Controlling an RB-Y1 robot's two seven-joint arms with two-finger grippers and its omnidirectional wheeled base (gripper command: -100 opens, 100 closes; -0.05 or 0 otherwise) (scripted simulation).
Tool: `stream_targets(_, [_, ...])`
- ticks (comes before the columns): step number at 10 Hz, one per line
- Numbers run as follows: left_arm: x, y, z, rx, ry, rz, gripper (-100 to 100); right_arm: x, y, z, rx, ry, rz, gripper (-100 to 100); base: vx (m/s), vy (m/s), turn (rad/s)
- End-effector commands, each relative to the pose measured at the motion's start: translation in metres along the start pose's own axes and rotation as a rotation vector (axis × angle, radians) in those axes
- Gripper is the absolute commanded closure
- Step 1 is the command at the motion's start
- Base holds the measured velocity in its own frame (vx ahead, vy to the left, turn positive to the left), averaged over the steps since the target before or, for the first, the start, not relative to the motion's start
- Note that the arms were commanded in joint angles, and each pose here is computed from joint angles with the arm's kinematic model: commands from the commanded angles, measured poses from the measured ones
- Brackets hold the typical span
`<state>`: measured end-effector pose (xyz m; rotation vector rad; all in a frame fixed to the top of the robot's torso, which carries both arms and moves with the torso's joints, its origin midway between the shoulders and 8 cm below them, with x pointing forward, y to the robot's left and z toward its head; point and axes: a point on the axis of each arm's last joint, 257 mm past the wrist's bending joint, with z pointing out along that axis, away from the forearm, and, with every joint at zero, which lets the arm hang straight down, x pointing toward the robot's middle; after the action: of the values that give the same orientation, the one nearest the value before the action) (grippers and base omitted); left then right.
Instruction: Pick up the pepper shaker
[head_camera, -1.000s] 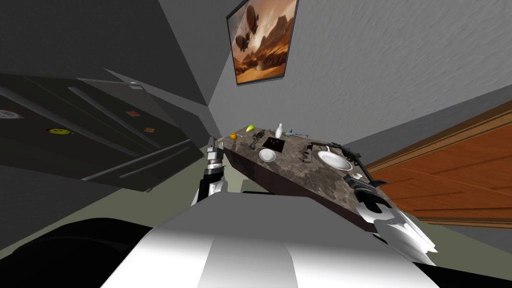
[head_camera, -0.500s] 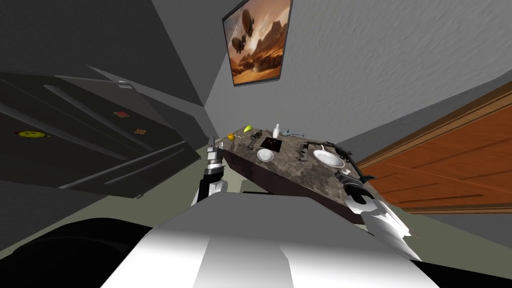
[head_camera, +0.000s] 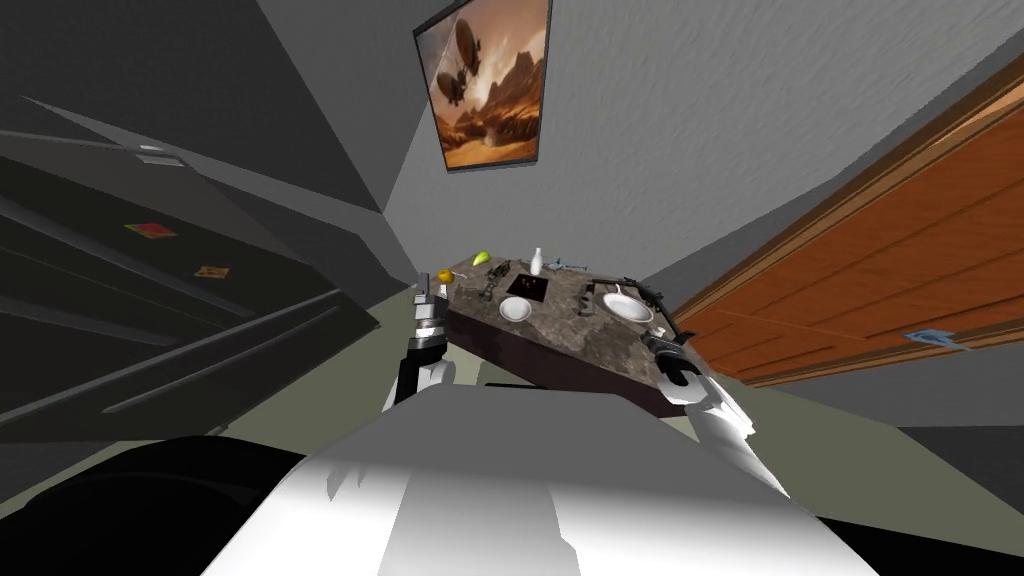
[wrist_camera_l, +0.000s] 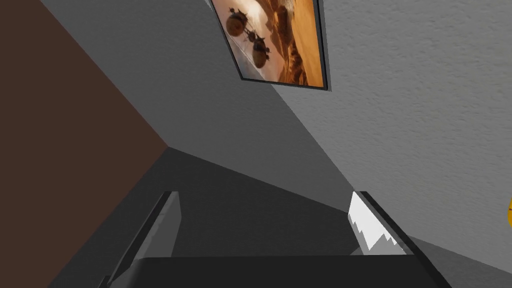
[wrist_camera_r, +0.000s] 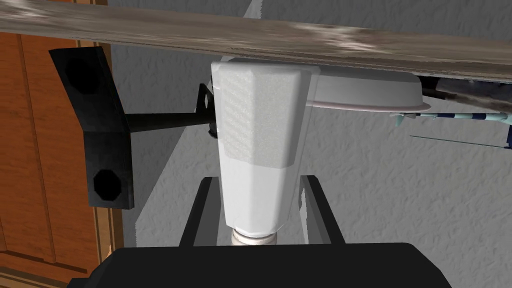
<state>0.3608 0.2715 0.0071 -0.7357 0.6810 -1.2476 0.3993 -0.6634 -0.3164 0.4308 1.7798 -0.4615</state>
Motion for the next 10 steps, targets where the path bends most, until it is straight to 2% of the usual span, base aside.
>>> stream_targets(1, [0.0, 0.0, 0.0, 0.0, 0.0, 0.0, 0, -0.006, 0.042, 0.007, -0.039, -0.008, -0.012, 100, -0.027, -0.069, -0.174])
stream_targets(2, [0.0, 0.0, 0.0, 0.0, 0.0, 0.0, 0, -0.005, 0.07, 0.008, -0.06, 0.0, -0.016, 100, -0.004, -0.11, -0.345])
stream_targets(4, [0.0, 0.0, 0.0, 0.0, 0.0, 0.0, 0, -0.012, 0.075, 0.009, -0.068, -0.013, -0.017, 100, -0.001, -0.051, -0.031])
stream_targets(5, [0.0, 0.0, 0.0, 0.0, 0.0, 0.0, 0, -0.012, 0.105, 0.009, -0.094, -0.008, -0.021, 100, -0.007, -0.043, -0.193])
stream_targets(7, [0.0, 0.0, 0.0, 0.0, 0.0, 0.0, 0, -0.032, 0.165, 0.005, -0.148, -0.037, -0.016, 100, -0.023, -0.088, -0.295])
stream_targets(8, [0.0, 0.0, 0.0, 0.0, 0.0, 0.0, 0, -0.034, 0.172, 0.004, -0.158, -0.038, -0.021, 100, -0.005, -0.072, -0.117])
stream_targets(9, [0.0, 0.0, 0.0, 0.0, 0.0, 0.0, 0, -0.03, 0.163, 0.003, -0.149, -0.036, -0.019, 100, 0.002, -0.025, -0.003])
stream_targets(10, [0.0, 0.0, 0.0, 0.0, 0.0, 0.0, 0, -0.03, 0.164, 0.003, -0.15, -0.036, -0.021, 0, 0.0, -0.005, 0.002])
